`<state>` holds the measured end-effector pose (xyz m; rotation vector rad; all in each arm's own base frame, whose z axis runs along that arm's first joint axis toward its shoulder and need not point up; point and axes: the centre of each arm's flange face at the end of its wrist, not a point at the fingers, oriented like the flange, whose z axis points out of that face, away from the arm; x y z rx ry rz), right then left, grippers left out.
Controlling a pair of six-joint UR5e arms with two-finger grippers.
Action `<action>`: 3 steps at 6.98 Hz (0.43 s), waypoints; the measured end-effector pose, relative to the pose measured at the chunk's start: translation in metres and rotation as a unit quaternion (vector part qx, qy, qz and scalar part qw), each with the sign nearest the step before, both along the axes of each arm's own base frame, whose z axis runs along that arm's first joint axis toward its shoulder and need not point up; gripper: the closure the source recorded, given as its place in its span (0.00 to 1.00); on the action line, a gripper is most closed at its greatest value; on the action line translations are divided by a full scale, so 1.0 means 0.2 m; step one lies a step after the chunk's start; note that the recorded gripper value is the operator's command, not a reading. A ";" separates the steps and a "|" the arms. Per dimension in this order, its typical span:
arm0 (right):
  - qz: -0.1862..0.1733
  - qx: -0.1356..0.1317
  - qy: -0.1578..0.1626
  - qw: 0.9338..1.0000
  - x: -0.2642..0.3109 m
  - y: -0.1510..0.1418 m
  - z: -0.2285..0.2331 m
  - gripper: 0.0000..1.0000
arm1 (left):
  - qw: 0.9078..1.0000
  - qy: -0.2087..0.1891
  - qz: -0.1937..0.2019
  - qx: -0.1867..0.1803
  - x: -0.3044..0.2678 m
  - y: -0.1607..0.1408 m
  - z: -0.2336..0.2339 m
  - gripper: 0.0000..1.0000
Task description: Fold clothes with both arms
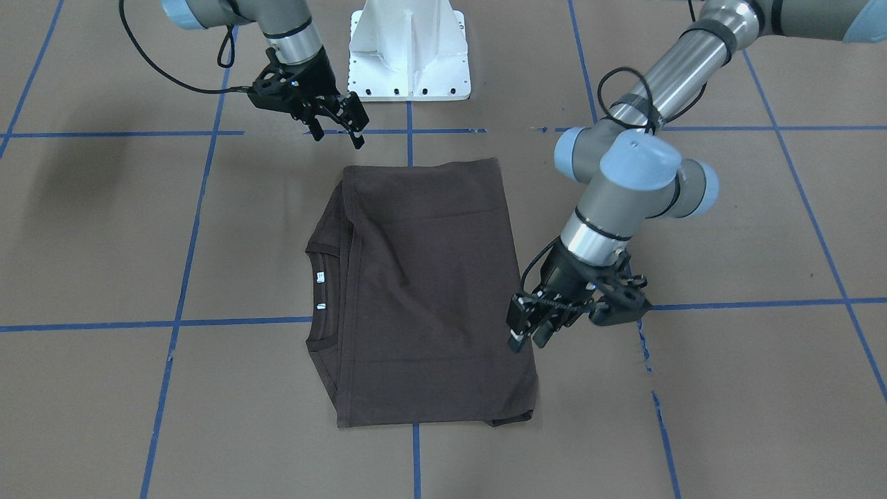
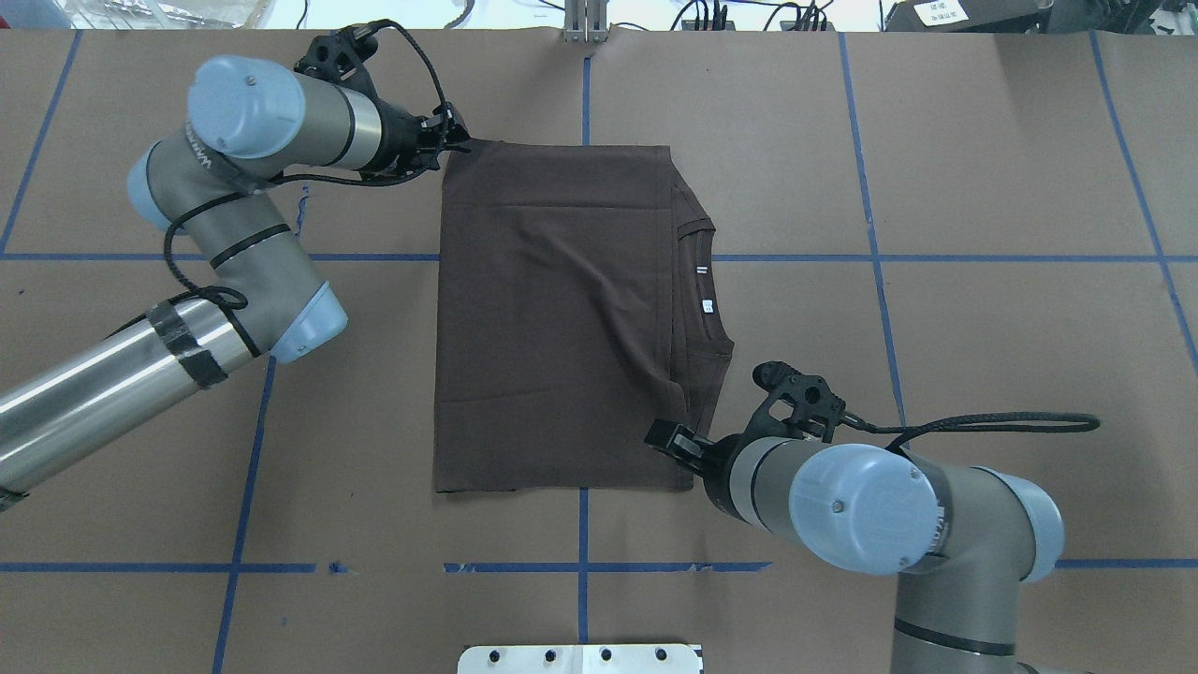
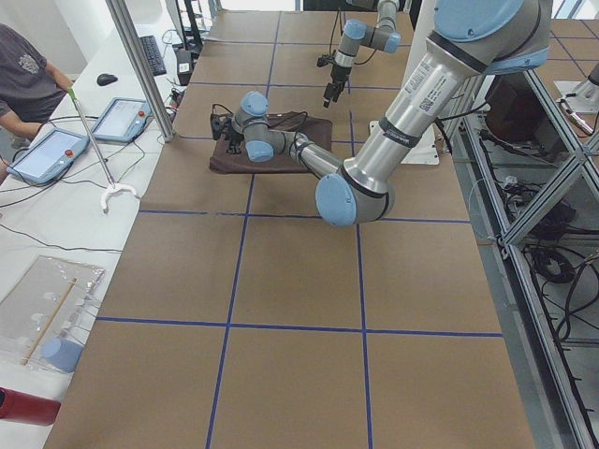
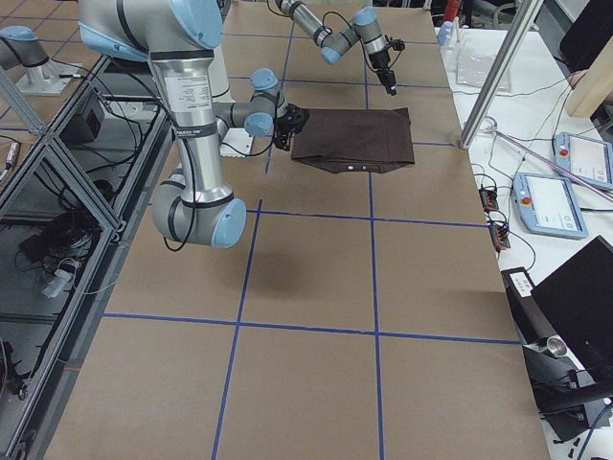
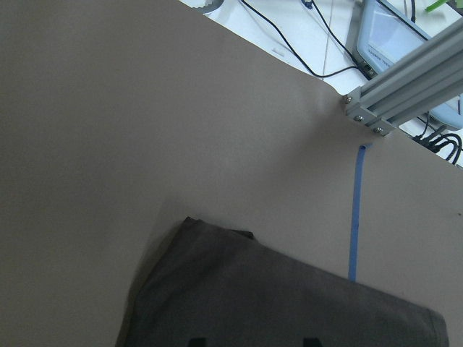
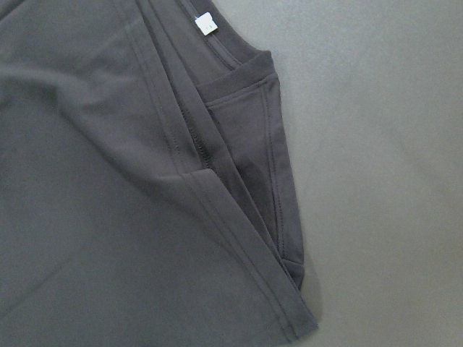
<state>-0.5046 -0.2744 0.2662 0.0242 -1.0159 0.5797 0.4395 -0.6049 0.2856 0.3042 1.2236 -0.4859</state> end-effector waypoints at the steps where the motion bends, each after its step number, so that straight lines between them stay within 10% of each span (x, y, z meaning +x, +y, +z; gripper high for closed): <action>1: 0.008 0.001 0.011 1.000 -0.09 -0.04 0.01 0.19 | 1.000 0.006 0.005 0.003 -0.03 0.05 0.00 0.45; 3: 0.012 0.001 0.027 1.000 -0.19 -0.08 0.05 0.22 | 1.000 0.009 0.007 0.003 -0.04 0.07 0.00 0.43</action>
